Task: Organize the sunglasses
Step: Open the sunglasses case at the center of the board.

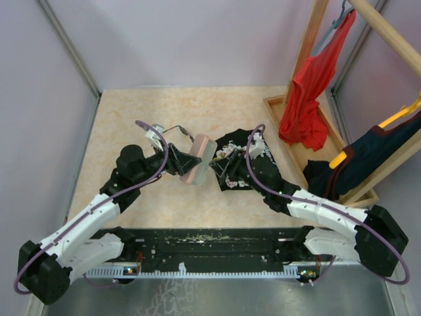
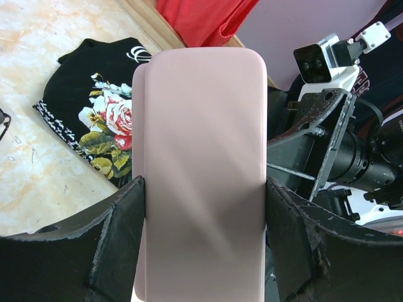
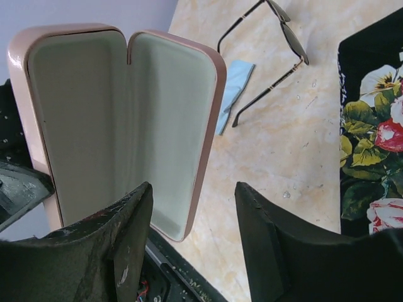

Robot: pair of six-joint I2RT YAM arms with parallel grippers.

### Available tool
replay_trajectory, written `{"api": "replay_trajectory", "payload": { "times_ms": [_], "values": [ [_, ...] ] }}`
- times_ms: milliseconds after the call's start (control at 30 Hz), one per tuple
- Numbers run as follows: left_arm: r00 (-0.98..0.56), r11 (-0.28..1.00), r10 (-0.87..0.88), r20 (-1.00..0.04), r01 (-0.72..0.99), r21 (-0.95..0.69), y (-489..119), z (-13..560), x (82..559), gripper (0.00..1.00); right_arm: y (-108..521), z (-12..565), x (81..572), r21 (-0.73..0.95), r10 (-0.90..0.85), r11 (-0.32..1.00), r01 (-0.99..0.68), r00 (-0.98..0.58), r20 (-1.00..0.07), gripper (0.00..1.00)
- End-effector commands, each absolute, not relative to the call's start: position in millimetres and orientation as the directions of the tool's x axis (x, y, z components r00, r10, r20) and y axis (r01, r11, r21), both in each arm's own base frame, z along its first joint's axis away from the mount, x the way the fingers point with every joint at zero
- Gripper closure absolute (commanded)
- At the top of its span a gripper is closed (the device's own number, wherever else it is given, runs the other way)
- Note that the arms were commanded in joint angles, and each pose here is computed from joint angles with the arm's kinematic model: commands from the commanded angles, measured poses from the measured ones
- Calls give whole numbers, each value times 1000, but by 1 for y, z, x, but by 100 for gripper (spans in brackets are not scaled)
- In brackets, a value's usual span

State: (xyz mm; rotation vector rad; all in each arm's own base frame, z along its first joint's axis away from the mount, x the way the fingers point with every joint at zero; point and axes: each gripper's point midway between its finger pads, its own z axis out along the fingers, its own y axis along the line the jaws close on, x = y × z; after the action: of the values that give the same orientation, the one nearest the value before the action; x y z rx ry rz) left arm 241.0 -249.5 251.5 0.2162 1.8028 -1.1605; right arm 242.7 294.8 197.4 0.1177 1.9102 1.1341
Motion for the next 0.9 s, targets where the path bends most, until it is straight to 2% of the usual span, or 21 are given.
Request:
{"api": "replay_trajectory", "payload": {
  "times_ms": [0,167,500,867],
  "values": [
    [-507,491,-329,-797,629,-602,-255,266,238,100,300,235,251,764,533,526,-374,-555,-639,44],
    [-508,485,-332,-795,631,-605,-255,268,237,100,304,222,262,747,515,574,-334,-563,-647,45],
    [-510,479,-328,-795,636,-605,-255,267,234,100,312,210,268,756,513,569,-323,-579,-634,61],
    [-529,455,-304,-792,649,-609,-259,263,230,100,318,211,269,766,516,546,-340,-584,-627,72]
  ]
}}
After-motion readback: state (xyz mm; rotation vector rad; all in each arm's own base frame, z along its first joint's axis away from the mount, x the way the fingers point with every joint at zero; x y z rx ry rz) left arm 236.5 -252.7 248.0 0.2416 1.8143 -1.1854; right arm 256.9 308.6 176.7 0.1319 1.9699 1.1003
